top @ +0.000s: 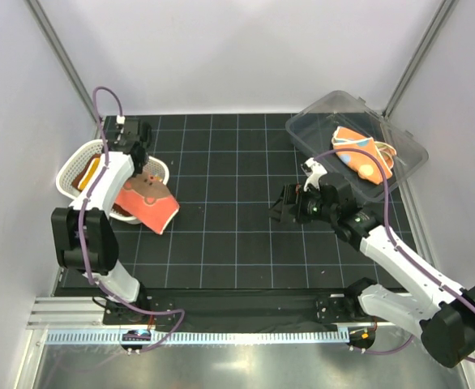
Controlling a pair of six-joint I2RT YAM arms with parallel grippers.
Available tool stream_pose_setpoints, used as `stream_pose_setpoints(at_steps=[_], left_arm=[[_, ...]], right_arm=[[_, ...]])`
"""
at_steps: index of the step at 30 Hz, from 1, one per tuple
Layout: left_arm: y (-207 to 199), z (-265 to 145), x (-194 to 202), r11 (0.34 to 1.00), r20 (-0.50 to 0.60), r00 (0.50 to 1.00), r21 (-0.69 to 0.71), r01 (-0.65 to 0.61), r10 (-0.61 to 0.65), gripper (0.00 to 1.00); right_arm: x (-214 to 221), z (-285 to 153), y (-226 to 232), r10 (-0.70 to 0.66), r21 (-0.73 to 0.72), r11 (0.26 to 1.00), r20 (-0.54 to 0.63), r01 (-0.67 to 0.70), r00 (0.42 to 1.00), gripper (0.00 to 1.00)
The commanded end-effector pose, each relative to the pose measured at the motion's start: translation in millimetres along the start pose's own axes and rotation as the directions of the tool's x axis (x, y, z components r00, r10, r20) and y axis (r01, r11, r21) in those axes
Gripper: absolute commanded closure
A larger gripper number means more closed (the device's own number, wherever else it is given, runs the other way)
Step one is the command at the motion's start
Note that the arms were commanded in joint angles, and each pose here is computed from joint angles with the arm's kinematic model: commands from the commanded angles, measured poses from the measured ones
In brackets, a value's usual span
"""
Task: Fold and stack the towels
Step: Neatly place the folded towel into the bin
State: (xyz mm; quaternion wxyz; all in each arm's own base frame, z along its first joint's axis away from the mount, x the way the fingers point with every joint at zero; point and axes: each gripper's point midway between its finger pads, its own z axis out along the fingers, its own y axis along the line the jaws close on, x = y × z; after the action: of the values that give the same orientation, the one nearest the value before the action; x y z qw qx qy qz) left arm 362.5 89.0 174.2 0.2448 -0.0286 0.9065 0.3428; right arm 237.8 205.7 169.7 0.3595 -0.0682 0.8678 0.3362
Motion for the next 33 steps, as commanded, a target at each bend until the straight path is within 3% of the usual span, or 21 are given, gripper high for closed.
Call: stream_pose_setpoints(at_steps=[1, 12, 20, 24, 26, 27, 30, 33], left_arm=[[42.0, 0.5, -32.2, 0.990, 0.091, 0.992, -0.098, 0.100, -0.091, 1.00], [52.3, 46.2, -46.9, 0.975, 0.076, 0.976, -0.076, 0.210, -0.204, 1.00], [48.8, 97.5, -29.8, 0.965, -0.022, 0.971, -0.115, 0.234, -0.238, 1.00], [59.3, 102.4, -37.3, 0.949, 0.004, 0.962, -0.158, 0.272, -0.274, 1.00], [68.1, 103.2, -39.5, 0.938, 0.007, 0.960, -0.212, 0.273, -0.278, 0.82], [73.0, 101.5, -45.1, 0.923, 0.021, 0.950, -0.230, 0.307, -0.311, 0.55], [81.2, 97.4, -48.5, 0.911, 0.027, 0.946, -0.265, 0.317, -0.322, 0.26], [86.1, 74.2, -69.8, 0.905, 0.071, 0.931, -0.217, 0.366, -0.359, 0.24]], right_arm=[[-15.2, 2.5, 9.2, -0.046, -0.044, 0.998, 0.054, 0.049, 0.997, 0.00], [-13.7, 5.1, -2.4, -0.099, -0.003, 0.995, 0.034, 0.099, 0.995, 0.00], [-15.8, 5.7, -11.3, -0.108, 0.035, 0.994, 0.045, 0.106, 0.993, 0.00], [-17.2, 6.2, -13.3, -0.109, 0.049, 0.993, 0.043, 0.107, 0.993, 0.00], [-16.6, 7.3, -15.2, -0.106, 0.058, 0.993, 0.037, 0.104, 0.994, 0.00], [-18.1, 7.3, -15.0, -0.105, 0.061, 0.993, 0.038, 0.102, 0.994, 0.00], [-20.0, 7.6, -16.3, -0.097, 0.074, 0.993, 0.038, 0.094, 0.995, 0.00], [-25.4, 7.6, -14.2, -0.069, 0.079, 0.995, 0.051, 0.065, 0.996, 0.00]])
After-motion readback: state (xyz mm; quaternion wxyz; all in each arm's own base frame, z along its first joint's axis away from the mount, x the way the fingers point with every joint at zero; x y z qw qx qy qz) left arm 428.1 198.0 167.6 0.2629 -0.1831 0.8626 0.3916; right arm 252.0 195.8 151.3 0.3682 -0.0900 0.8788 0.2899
